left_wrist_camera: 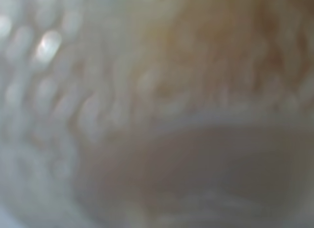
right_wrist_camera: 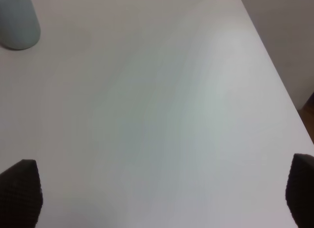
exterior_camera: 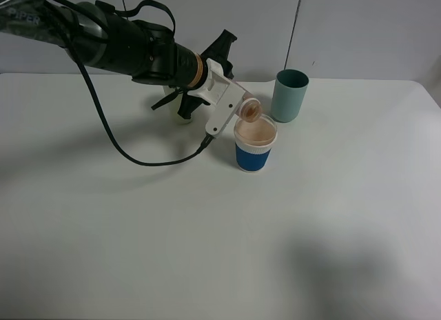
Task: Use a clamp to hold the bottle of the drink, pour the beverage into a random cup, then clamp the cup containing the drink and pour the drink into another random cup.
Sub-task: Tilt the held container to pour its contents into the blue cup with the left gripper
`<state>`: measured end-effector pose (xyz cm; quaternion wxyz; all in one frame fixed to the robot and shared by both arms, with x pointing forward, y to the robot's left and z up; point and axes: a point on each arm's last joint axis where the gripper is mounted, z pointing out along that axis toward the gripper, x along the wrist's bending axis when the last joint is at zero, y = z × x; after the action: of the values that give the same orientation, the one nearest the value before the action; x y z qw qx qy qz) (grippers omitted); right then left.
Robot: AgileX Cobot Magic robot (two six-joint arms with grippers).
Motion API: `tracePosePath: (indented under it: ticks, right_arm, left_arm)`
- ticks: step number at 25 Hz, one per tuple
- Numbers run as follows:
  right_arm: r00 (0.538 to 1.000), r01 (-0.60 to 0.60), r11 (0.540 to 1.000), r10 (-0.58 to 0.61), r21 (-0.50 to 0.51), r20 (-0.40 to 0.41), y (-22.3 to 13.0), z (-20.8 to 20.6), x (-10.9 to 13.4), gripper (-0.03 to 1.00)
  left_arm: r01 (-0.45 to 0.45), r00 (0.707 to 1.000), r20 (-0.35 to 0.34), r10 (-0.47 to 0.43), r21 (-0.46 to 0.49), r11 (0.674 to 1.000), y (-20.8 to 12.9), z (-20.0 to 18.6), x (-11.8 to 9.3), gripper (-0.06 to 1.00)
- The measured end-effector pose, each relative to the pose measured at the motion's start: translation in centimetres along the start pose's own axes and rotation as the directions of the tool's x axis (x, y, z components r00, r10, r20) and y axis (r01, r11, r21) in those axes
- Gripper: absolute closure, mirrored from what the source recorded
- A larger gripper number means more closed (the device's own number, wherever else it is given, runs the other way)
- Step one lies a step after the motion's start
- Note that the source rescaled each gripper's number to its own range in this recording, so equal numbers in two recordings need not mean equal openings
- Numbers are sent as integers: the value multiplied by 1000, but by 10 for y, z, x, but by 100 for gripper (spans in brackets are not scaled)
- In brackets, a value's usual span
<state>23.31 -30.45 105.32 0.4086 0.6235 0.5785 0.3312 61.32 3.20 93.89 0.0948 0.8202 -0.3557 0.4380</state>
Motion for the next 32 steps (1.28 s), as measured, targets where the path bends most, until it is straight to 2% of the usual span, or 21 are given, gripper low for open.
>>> tracePosePath:
  ticks: [17,25,32]
  right_arm:
    - [1000,0,1000,0,0,0,0,0,0,-3]
    - [1000,0,1000,0,0,0,0,0,0,-3]
    - [1000,0,1000,0,0,0,0,0,0,-3]
  left_arm:
    - [-2,1000,0,2,0,1000,0,0,0,94]
    - [-27,999,-43,27,10,1000,-3,-1,15,94]
    - [-39,998,-44,40,11,999,-3,-1,15,94]
